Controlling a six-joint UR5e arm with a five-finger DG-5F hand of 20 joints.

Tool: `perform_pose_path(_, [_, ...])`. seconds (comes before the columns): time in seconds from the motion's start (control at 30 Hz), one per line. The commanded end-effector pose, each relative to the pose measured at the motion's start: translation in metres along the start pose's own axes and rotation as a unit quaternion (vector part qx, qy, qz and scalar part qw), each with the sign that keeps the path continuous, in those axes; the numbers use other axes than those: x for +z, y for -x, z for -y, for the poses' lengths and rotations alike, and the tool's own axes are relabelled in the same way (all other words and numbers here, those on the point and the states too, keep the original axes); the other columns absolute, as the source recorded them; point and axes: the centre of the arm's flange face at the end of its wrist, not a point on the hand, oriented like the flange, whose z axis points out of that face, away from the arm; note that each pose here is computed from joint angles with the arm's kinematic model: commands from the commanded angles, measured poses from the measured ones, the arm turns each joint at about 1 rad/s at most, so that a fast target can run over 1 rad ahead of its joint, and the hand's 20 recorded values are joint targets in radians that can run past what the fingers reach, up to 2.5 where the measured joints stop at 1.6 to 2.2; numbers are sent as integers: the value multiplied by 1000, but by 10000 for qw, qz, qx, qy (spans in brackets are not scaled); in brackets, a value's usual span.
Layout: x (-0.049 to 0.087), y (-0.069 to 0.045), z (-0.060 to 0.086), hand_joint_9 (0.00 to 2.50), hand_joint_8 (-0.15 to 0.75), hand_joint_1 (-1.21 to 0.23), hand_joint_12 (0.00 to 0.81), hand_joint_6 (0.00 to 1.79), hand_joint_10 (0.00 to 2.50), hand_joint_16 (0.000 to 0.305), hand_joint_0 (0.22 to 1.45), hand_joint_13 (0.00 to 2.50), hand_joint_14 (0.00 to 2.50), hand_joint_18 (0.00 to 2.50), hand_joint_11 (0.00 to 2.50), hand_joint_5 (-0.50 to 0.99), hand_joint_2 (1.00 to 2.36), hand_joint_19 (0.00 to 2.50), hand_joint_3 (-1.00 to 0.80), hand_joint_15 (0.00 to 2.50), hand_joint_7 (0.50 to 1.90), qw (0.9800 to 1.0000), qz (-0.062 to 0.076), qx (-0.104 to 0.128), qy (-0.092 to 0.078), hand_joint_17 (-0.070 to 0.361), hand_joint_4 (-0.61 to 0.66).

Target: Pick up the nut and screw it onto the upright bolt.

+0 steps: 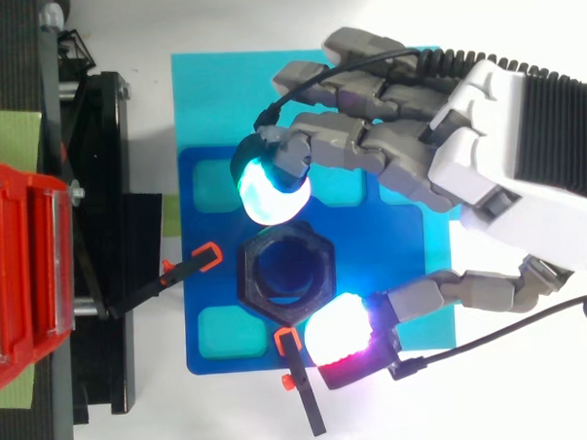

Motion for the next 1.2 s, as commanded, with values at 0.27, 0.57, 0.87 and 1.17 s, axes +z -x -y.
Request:
perform_pose_path(0.27, [-1, -1, 3, 707, 272, -752, 309, 525, 10, 33, 527, 495, 0, 258, 294, -133, 1000, 0, -500, 25, 1300, 10000, -49, -23, -21, 75, 177])
perform_pose_path(0.57, [-2, -4, 5, 707, 274, -751, 309, 524, 10, 33, 526, 496, 0, 258, 294, -133, 1000, 0, -500, 19, 1308, 10000, -16, 4, -2, 75, 172])
perform_pose_path(0.87, [-3, -4, 4, 708, 273, -750, 308, 524, 10, 33, 527, 496, 0, 257, 294, -133, 1000, 0, -500, 22, 1303, 10000, -15, 9, 7, 75, 171])
perform_pose_path(1.17, [-1, -14, 9, 706, 273, -750, 308, 523, 10, 33, 528, 495, 0, 256, 294, -133, 1000, 0, -500, 25, 1303, 10000, -53, -15, -15, 74, 173])
